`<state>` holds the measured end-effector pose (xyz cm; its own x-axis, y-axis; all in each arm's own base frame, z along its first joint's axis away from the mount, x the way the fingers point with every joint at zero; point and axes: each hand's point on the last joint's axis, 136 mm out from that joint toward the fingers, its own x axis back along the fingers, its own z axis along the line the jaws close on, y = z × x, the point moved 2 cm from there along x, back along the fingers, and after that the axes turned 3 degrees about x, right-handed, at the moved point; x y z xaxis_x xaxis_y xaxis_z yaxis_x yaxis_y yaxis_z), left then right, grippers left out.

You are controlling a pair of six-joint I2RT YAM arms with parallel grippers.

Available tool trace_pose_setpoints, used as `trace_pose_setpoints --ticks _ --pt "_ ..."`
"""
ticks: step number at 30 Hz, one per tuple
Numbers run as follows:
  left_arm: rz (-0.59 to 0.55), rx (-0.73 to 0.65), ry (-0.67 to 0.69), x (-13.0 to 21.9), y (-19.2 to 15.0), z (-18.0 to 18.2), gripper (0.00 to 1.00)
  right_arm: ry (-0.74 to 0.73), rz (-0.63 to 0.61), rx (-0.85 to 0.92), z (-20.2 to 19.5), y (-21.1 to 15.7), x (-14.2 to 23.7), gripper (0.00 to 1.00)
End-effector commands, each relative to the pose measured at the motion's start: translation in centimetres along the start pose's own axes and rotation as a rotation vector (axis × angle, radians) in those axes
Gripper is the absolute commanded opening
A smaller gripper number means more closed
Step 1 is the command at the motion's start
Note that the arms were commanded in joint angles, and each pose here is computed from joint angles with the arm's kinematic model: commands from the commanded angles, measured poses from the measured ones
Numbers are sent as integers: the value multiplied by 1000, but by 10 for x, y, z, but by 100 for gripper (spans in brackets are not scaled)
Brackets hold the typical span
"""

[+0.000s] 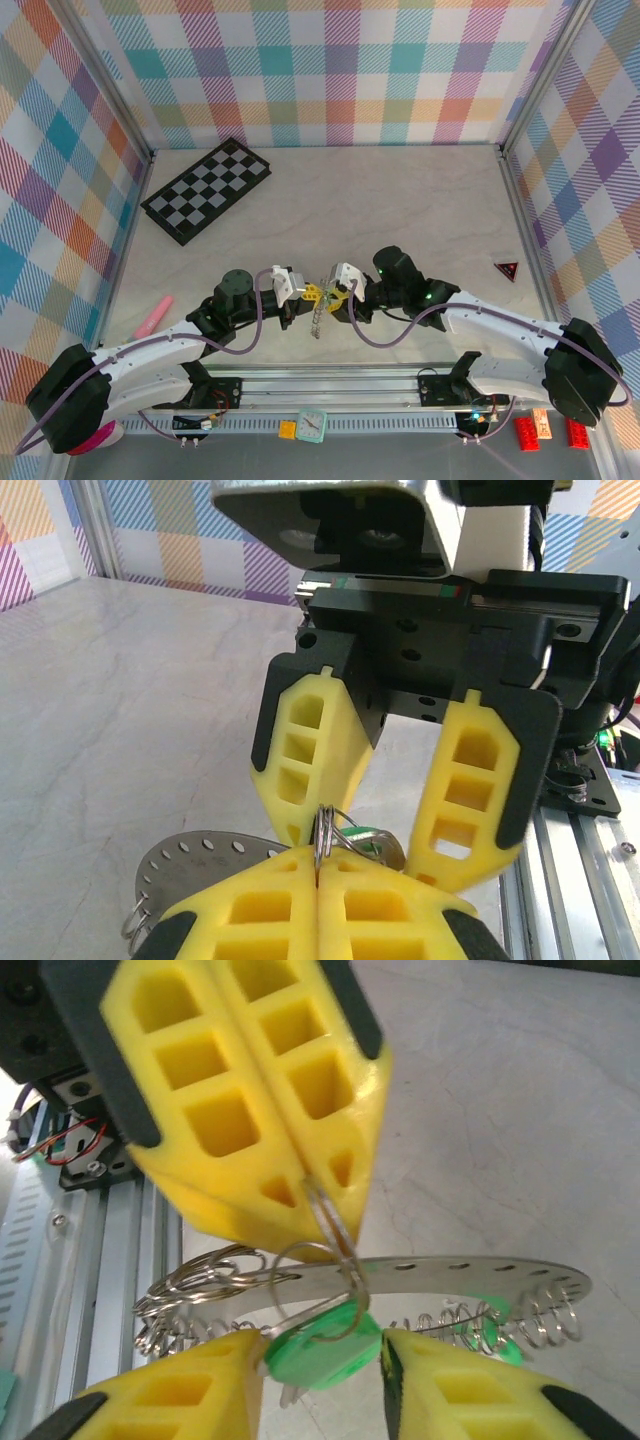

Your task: Put the keys on the keyring

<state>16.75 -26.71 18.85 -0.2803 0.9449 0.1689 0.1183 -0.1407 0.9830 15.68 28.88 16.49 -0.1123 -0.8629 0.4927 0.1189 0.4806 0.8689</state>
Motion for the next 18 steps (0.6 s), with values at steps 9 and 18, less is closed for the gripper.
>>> trace_pose_setpoints --ticks 9,18 --pt "-92 -24 2 0 23 -2 0 -35 -5 51 1 7 10 6" --pt "-115 -41 1 0 28 -3 0 109 124 28 18 -9 -2 0"
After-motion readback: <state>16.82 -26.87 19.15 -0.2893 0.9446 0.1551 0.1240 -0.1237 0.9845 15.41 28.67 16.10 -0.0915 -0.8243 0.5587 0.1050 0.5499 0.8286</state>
